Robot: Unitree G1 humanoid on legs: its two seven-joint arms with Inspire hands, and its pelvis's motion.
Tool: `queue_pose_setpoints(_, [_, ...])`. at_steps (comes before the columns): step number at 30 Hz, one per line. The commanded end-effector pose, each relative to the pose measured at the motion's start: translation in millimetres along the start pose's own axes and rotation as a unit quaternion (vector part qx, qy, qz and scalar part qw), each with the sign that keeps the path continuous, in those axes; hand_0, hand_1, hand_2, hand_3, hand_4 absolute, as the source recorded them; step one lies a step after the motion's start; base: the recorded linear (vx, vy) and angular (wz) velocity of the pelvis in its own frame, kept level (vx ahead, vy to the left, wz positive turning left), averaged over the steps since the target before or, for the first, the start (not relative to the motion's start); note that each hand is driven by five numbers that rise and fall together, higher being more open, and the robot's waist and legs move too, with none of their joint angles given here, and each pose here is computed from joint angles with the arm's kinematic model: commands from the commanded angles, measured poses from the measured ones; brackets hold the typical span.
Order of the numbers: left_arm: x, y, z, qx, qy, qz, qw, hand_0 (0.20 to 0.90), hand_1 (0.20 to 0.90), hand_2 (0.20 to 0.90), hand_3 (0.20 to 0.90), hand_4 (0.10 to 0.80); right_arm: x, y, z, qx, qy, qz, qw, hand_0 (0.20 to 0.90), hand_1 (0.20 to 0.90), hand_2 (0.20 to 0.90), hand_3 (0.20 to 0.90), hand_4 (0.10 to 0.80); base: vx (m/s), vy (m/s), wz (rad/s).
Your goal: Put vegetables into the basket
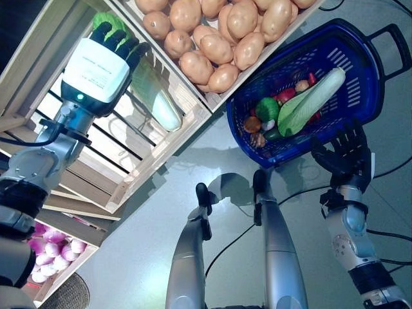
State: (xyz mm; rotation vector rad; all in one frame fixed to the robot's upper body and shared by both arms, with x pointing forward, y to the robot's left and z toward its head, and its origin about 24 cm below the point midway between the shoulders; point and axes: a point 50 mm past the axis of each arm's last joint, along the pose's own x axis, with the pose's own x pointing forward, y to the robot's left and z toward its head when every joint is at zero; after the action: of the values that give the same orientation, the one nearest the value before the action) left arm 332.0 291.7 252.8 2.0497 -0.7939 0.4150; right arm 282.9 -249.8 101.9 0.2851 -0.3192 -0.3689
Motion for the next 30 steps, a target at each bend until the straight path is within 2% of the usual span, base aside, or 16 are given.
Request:
queue_pose_setpoints(1, [2.3, 34.5, -42.9, 0.041, 0.061, 0.088, 0.993, 0.900, 0.900, 0.900, 0.900, 0.800, 0.5, 1.5, 39.3, 0.030, -0.090, 0.026, 0.995, 0.900, 0.900, 0.900, 0.900, 0.800, 0.000, 0.000, 0.00])
queue_pose_setpoints(6, [0.9, 44.2, -40.9, 0.045, 0.048, 0.134, 0.989, 0.900, 0.900, 0.900, 0.900, 0.800, -1.2, 2.0, 39.6, 0.034, -0.093, 0.025, 0.995, 0.900, 0.900, 0.900, 0.900, 0.800, -0.002, -0.013, 0.00])
queue_pose_setpoints(11, [-2.4, 45.1, -36.4, 0.046, 0.036, 0.129, 0.990, 0.900, 0.900, 0.900, 0.900, 0.800, -2.2, 1.7, 39.7, 0.035, -0.093, 0.027, 0.995, 0.900, 0.900, 0.900, 0.900, 0.800, 0.000, 0.000, 0.00])
queue_pose_setpoints(30, [-13.9, 22.0, -34.9, 0.070, -0.012, -0.035, 0.997, 0.900, 0.900, 0.900, 0.900, 0.800, 2.0, 0.1, 45.7, 0.031, -0.097, 0.036, 0.994, 0.900, 0.900, 0.900, 0.900, 0.800, 0.000, 0.000, 0.00])
